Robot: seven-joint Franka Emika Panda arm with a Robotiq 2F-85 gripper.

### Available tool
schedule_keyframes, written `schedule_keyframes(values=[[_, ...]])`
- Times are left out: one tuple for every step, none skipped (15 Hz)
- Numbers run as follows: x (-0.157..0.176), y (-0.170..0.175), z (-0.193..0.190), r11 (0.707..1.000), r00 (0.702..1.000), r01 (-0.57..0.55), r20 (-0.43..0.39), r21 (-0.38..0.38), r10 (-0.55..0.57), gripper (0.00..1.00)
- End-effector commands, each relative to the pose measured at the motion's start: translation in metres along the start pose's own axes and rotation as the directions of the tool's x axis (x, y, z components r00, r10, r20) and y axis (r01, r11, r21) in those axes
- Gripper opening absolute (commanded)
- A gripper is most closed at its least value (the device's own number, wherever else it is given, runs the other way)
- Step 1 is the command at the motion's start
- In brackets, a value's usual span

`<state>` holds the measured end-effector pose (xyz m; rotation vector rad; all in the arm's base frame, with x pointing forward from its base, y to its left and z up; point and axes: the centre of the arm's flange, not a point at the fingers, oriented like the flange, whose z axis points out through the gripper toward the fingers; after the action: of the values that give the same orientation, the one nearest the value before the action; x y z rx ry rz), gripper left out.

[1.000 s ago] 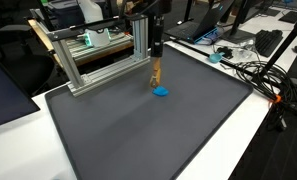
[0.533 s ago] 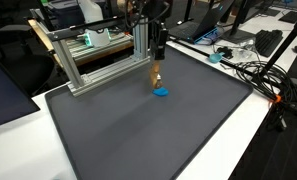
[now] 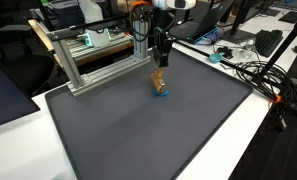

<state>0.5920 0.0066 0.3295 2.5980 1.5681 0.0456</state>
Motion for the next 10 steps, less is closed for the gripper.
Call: schedule_keyframes(values=[[0.001,0.018,0.006,1.0,0.999,0.001,-0.036,-0.005,-0.002,0.22],[0.001,0.021,0.01,1.0,0.999,-0.002,-0.038,-0.003,0.001,0.22],[0.001,0.023,0.013,1.0,0.999,-0.005,-0.034,-0.006,0.005,0.22],[0.001,0.024,0.017,1.0,0.999,-0.007,-0.037,0.0,0.007,0.22],[0.0,0.026,0.02,1.0,0.999,-0.01,-0.04,0.003,0.01,0.22],[0.0,0.026,0.023,1.0,0.999,-0.012,-0.038,0.005,0.012,0.22],[0.0,0.028,0.026,1.0,0.999,-0.014,-0.04,0.009,0.014,0.22],[0.0,0.028,0.028,1.0,0.999,-0.014,-0.04,0.008,0.015,0.22],[0.001,0.028,0.029,1.0,0.999,-0.014,-0.045,0.015,0.015,0.22],[0.002,0.027,0.03,1.0,0.998,-0.015,-0.054,0.018,0.016,0.22]])
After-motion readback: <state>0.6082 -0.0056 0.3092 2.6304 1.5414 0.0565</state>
